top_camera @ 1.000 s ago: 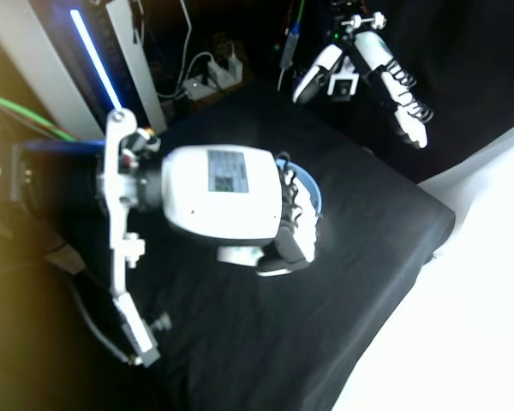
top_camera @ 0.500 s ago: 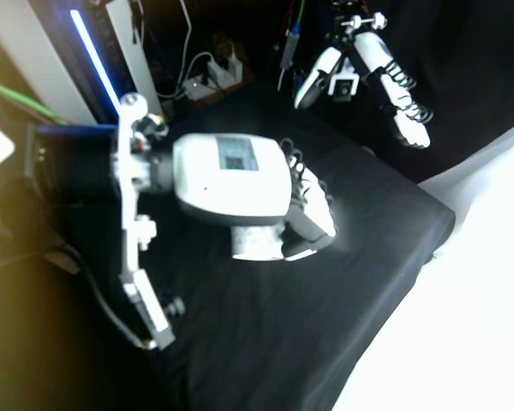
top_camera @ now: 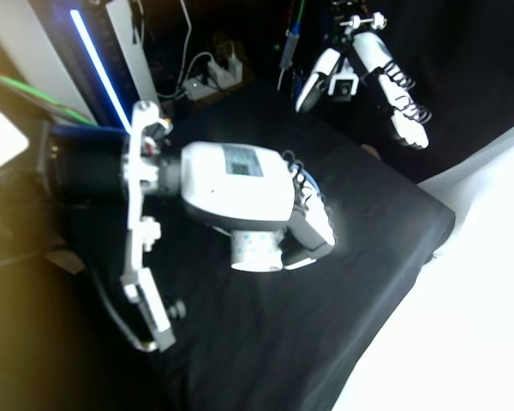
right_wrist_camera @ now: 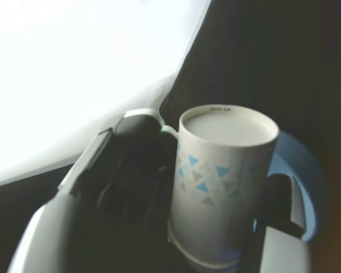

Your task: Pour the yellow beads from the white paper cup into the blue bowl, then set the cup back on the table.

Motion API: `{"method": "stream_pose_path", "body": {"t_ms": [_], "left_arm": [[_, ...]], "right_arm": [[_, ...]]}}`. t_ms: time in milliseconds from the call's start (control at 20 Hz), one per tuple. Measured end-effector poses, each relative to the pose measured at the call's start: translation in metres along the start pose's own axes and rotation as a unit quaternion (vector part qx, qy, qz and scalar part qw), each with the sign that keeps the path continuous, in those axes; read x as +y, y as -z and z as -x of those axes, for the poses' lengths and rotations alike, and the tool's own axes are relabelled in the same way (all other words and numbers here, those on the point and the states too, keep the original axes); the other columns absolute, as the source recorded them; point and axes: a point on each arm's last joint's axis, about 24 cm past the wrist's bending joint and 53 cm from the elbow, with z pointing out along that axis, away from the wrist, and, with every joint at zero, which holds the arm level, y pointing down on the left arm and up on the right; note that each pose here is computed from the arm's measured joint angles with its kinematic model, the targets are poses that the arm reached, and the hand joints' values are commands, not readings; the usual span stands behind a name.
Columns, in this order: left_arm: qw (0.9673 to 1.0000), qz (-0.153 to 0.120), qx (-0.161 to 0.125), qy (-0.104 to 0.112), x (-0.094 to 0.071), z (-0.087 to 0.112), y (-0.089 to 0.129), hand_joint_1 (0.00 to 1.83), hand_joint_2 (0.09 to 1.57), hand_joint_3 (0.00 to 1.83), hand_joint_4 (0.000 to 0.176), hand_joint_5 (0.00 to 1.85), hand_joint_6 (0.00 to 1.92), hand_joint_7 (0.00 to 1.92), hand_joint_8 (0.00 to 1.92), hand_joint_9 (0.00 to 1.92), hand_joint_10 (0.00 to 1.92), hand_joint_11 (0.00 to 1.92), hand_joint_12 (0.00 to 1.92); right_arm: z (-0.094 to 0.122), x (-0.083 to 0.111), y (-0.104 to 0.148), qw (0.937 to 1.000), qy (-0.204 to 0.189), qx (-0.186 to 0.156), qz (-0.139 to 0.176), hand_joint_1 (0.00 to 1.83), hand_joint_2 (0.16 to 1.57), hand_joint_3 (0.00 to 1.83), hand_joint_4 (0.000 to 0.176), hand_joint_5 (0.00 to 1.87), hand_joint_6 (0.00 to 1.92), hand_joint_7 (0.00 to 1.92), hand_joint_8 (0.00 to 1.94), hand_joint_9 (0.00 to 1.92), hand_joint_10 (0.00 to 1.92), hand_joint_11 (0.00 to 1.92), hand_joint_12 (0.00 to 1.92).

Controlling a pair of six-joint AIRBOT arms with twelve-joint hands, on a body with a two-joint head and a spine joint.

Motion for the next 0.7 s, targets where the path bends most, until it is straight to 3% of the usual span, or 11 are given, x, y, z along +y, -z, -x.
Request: {"method": "stream_pose_path", "body": {"t_ms": [700], "left_arm": [[1.0000,0.001,0.004,0.000,0.0008,-0.0025,-0.0023,0.58,0.82,0.00,0.000,0.03,0.00,0.03,0.00,0.00,0.00,0.00,0.00]], "right_arm": [[-0.0065,0.0029,-0.0013,0.9995,0.028,0.013,-0.002,1.17,1.29,0.00,0.000,0.63,1.47,0.68,1.50,0.68,1.82,0.67,1.92]]}}
